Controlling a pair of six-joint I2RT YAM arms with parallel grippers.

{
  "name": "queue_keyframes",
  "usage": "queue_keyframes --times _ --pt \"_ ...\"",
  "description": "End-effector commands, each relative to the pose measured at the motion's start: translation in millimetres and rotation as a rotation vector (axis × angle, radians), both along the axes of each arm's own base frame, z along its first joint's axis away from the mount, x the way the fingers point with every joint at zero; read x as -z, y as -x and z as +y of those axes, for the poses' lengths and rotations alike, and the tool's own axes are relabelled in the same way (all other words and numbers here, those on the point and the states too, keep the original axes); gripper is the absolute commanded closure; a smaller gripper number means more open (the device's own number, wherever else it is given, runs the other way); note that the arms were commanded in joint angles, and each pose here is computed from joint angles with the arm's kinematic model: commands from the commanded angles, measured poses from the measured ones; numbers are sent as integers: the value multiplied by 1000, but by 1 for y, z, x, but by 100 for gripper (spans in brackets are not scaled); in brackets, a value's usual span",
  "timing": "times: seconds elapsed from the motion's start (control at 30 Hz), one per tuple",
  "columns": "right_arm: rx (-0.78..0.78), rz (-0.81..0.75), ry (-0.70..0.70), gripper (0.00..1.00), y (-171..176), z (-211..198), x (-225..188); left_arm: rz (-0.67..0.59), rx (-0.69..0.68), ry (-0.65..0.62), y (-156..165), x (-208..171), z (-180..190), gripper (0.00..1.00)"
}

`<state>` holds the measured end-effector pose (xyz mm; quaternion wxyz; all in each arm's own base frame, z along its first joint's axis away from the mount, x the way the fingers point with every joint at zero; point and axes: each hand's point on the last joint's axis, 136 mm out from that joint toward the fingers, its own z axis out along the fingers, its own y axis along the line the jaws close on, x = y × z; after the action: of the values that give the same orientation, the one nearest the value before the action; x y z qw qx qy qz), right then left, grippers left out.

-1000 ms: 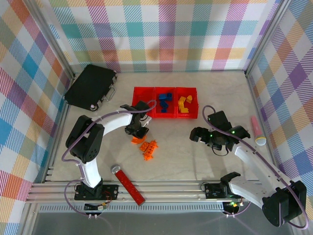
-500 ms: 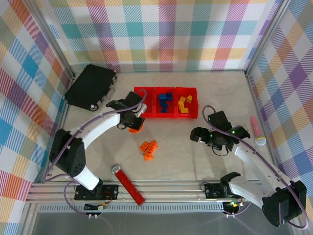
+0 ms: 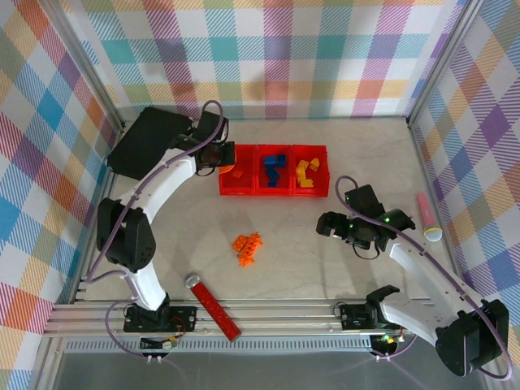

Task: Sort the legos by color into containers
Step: Place the lego in the container, then pick up the lego from the middle-left of the table.

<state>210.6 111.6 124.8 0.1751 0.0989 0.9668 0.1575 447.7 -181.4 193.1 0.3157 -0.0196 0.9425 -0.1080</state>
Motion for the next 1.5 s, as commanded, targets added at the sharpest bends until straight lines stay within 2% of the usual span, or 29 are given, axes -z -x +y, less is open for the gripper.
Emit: queue_keyframes --times 0.0,0.27,0.5,0.6,0.73,0.87,1.13,1.33,1.43,1.47 --pt "-8 8 46 5 5 -9 7 5 -145 142 -16 -1 -6 100" --pt "-34 -3 74 5 -1 -10 8 64 -241 292 -38 28 -27 100" --pt "-39 6 57 5 2 -7 13 21 -322 336 -51 43 -24 100" --pt "-42 5 58 5 5 -9 14 2 -347 321 -53 48 -19 93" --pt "-46 -1 67 5 7 -11 14 -11 -343 316 -55 53 -18 76" --pt "-54 0 71 4 8 -11 15 -44 -316 359 -60 48 -25 71" --pt "-51 -2 70 4 7 -11 16 -144 -171 441 -53 8 -51 66" --pt "-38 -6 72 4 7 -13 16 -288 -58 453 -25 -62 -50 62" --pt "-24 -18 76 4 6 -15 16 -370 -11 420 0 -94 -40 52" --pt "-22 -24 73 4 5 -14 16 -409 13 412 9 -103 -37 45"
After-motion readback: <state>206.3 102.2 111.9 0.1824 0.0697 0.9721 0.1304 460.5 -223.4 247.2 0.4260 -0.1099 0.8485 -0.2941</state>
